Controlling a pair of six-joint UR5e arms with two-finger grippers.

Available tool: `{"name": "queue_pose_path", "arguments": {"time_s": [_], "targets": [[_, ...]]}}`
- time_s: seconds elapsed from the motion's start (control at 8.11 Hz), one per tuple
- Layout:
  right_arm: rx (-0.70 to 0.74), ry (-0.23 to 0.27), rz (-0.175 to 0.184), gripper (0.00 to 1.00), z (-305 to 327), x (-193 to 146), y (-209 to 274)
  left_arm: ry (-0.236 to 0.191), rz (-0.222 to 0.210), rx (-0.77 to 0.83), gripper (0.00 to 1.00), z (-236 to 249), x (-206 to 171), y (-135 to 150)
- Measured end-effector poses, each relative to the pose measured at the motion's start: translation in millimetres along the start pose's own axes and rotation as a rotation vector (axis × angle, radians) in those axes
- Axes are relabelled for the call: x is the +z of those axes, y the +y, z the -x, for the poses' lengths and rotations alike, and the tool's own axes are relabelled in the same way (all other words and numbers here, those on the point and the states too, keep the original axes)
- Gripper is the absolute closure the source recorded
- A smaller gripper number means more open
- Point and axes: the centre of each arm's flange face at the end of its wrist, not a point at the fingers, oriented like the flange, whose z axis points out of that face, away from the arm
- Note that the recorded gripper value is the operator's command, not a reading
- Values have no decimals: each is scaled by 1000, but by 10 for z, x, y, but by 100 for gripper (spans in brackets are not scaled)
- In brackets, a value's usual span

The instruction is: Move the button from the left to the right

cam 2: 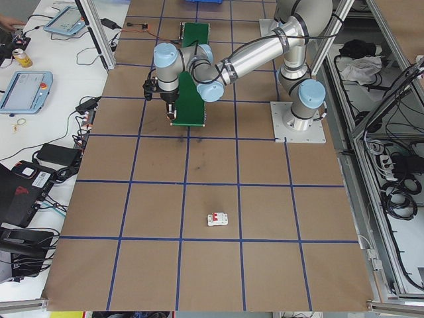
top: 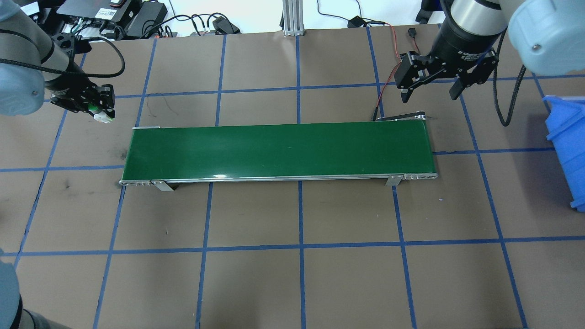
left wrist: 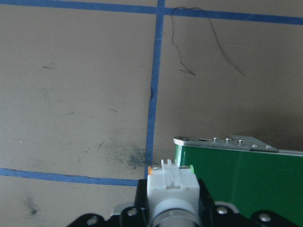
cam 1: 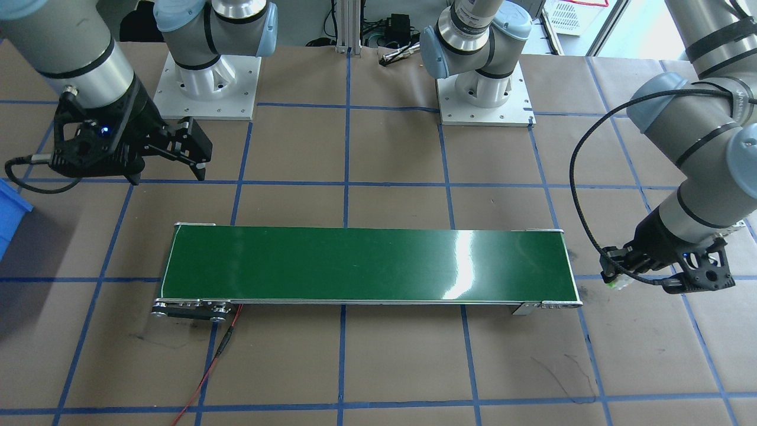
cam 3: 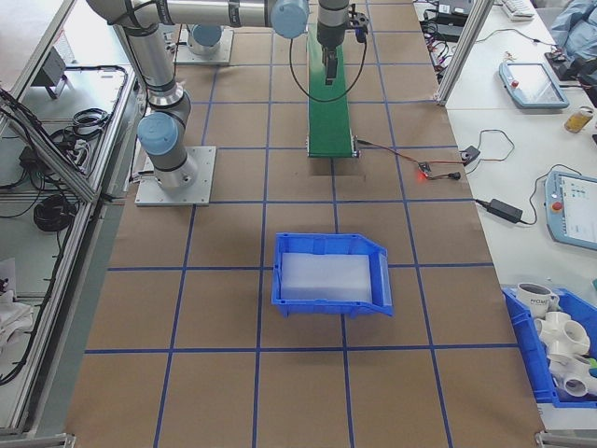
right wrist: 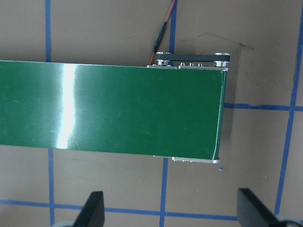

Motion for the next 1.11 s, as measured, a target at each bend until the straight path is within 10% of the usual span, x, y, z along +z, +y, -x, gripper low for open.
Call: {"name": "queue_pose_path", "arguments": {"time_s": [0.62,0.74,0.86,1.11], "targets": [[-133,13,47,0,-347,1329,-538,57,107,15,100,-270,540,227],[-137,12,64,0,-369,1557,-583,63,128,17,89,-286,626,284],[-135,10,71,0,-378,1663,-599,66,140,18,1,-296,685,323],[-129,-4,68,0,-368,1715,-611,66,148,17,0,-311,707,354]]}}
